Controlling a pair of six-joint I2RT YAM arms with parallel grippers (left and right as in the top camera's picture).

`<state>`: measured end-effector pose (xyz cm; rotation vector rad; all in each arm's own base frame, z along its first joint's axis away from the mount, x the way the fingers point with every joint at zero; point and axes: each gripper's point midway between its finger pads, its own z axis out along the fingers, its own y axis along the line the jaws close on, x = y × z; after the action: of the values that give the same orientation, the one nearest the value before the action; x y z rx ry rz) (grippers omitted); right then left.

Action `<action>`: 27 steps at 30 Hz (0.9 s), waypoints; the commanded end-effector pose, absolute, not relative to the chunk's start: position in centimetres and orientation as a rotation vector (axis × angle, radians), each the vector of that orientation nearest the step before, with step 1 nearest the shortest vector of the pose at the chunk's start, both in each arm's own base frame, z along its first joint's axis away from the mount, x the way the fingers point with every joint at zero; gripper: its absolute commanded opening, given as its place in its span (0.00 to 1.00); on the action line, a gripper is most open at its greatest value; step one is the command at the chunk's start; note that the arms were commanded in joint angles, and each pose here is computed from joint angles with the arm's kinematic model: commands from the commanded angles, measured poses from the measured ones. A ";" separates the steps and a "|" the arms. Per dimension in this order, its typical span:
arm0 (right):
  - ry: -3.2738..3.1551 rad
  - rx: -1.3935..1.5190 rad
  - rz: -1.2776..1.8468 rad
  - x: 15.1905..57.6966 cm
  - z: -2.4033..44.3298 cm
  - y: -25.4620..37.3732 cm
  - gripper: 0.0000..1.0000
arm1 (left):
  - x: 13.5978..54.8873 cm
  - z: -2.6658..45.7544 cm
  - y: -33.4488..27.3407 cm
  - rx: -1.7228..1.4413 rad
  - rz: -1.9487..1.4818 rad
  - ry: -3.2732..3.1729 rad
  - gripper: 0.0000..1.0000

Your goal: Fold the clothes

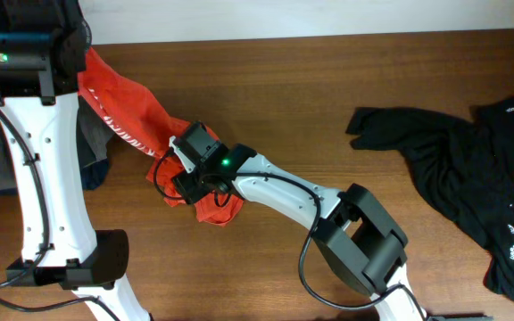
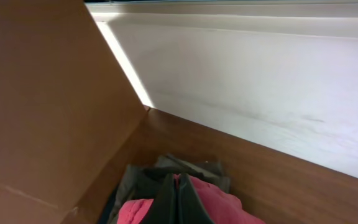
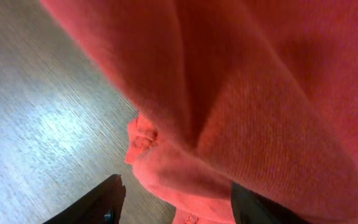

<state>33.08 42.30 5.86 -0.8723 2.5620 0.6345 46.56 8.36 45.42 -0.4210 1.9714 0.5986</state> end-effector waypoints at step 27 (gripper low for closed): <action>2.663 -0.470 0.019 38.4 23.5 10.5 0.04 | 45.9 45.2 7.7 -0.362 0.426 2.029 0.01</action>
<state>38.26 13.43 25.17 -0.4272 2.5971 0.0622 46.49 9.06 44.14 -0.4013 2.0346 0.5412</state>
